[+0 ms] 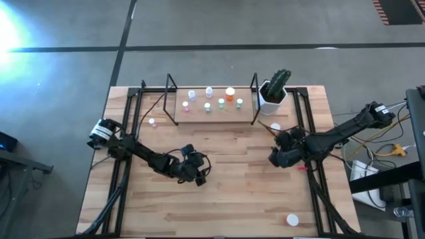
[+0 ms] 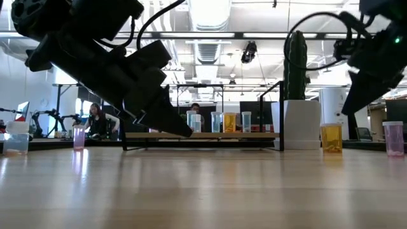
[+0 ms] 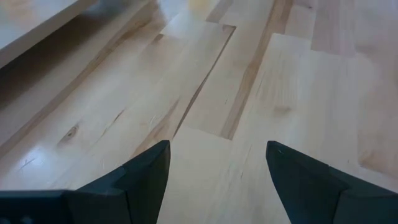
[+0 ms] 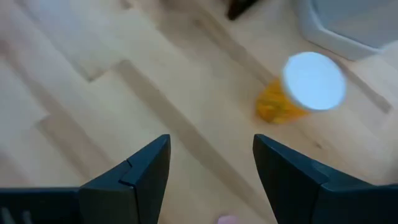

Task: Pick and place medicine bottles onto shelf by color
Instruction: Put the top orange medicine bottle on the shelf

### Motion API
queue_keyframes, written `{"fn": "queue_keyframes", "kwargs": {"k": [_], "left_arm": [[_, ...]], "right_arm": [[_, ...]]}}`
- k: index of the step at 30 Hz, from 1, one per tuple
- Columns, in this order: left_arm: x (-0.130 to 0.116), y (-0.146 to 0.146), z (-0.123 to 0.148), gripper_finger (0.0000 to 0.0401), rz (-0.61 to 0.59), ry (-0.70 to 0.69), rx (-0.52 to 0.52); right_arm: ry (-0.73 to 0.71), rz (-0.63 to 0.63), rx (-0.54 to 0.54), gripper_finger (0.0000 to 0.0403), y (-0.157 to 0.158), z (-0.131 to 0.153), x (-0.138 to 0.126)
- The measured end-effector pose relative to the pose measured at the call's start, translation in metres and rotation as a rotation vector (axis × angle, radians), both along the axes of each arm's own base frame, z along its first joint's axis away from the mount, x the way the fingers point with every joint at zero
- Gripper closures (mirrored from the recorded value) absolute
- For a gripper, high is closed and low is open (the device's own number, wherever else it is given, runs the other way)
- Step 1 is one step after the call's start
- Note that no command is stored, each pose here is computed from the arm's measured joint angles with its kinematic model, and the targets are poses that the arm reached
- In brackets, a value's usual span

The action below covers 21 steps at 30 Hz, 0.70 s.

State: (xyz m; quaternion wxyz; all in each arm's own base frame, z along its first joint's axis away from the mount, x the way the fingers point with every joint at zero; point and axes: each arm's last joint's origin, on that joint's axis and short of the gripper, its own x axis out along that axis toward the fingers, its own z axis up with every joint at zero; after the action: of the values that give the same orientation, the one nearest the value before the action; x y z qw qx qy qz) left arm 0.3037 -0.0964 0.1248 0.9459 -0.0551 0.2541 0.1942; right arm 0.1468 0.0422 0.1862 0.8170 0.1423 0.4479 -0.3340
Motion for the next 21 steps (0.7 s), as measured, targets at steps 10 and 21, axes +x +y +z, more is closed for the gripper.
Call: {"fn": "queue_keyframes", "kwargs": {"k": [10, 21], "left_arm": [[0.000, 0.000, 0.000, 0.0152, 0.000, -0.001, 0.000], [0.000, 0.000, 0.000, 0.0152, 0.000, -0.005, -0.002]], "right_arm": [[0.083, -0.160, -0.059, 0.0129, -0.037, -0.014, -0.005], [0.005, -0.279, -0.001, 0.0067, -0.081, -0.023, 0.007]]}}
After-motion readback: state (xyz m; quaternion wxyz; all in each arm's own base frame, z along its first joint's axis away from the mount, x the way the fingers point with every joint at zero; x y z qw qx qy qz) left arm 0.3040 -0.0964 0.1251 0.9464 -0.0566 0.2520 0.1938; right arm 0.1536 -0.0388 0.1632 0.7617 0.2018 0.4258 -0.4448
